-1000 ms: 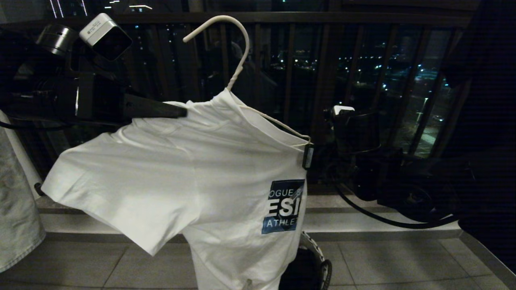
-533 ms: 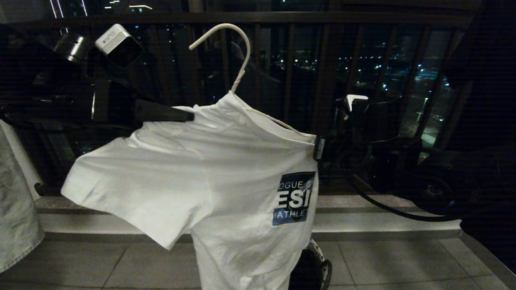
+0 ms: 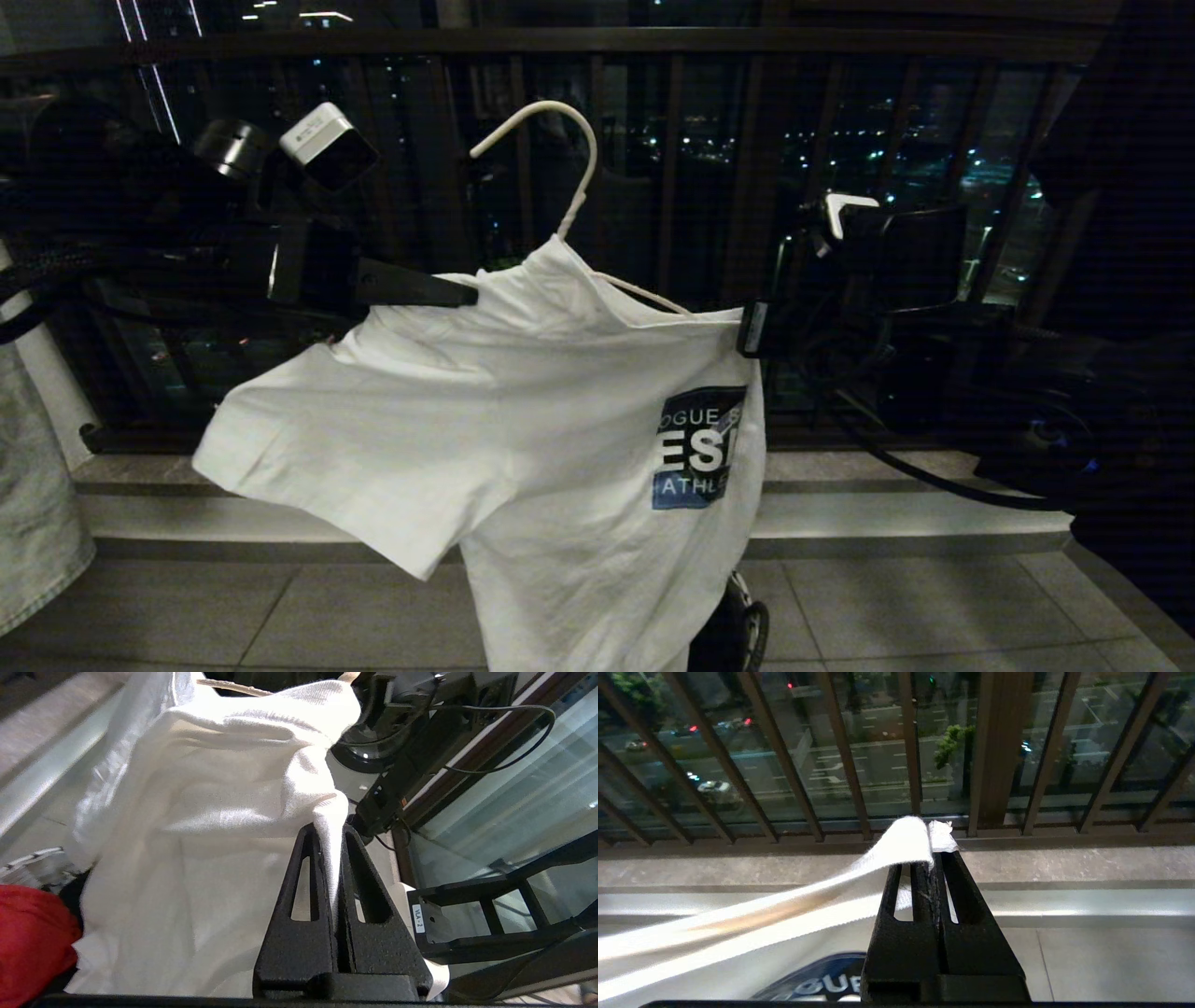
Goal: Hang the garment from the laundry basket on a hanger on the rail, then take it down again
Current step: Hang the clothes on the clothes rack
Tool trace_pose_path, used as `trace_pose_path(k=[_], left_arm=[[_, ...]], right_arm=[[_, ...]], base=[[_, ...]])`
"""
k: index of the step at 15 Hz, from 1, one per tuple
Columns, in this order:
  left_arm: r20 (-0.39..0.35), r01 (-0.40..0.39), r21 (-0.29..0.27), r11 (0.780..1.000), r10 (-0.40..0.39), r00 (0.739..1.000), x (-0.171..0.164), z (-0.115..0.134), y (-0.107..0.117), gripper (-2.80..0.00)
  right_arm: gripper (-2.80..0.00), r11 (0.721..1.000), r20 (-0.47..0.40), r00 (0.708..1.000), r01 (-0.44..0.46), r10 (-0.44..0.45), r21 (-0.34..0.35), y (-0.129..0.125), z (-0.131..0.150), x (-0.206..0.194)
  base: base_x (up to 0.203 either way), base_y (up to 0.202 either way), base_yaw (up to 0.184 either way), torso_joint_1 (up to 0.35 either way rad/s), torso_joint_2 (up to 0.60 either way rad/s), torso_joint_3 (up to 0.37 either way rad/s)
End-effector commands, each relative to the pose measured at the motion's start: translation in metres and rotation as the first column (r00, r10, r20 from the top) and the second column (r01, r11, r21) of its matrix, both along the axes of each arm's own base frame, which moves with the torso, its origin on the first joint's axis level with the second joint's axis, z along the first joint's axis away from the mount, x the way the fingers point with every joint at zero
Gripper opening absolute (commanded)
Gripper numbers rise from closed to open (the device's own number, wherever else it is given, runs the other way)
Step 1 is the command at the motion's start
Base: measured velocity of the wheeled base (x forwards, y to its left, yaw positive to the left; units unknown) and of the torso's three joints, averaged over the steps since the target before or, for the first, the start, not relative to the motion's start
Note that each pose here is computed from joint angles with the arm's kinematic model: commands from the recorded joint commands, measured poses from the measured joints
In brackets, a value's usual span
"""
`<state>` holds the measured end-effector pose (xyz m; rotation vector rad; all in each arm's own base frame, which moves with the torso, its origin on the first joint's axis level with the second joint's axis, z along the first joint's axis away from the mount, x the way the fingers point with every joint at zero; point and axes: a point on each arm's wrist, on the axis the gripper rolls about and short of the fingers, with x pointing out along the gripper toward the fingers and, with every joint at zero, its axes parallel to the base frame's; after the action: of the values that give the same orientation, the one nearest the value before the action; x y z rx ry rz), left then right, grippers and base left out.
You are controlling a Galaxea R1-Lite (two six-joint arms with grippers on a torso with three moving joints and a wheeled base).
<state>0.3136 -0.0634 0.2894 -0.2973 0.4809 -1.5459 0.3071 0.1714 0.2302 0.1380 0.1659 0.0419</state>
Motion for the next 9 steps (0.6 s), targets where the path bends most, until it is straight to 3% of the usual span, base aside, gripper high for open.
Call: trace_pose_path(k=[1,5,9], left_arm=[[-0.043,0.013,0.0,1.0,-0.013,0.999,0.013,-0.014,-0.004,-2.8],[-0.056,0.012,0.0,1.0,-0.012,0.998,0.02,-0.02,-0.005,-2.8],[-0.056,0.012,-0.001,1.0,-0.012,0.998,0.021,-0.02,-0.005,-2.8]], right_arm=[[-2.8,1.0,0.033,0.999,-0.006,0.006,0.003,-0.001,0.011,-0.007],[-2.8,0.999,0.085,0.996,-0.005,0.009,-0.047,0.008,0.028,-0.009],[-2.8,0.994,0.111,0.99,-0.075,0.083,-0.077,0.037,0.054,-0.023]], base=[[0.0,0.0,0.0,0.0,0.0,0.0],[0.0,0.0,0.0,0.0,0.0,0.0],[0.0,0.0,0.0,0.0,0.0,0.0]])
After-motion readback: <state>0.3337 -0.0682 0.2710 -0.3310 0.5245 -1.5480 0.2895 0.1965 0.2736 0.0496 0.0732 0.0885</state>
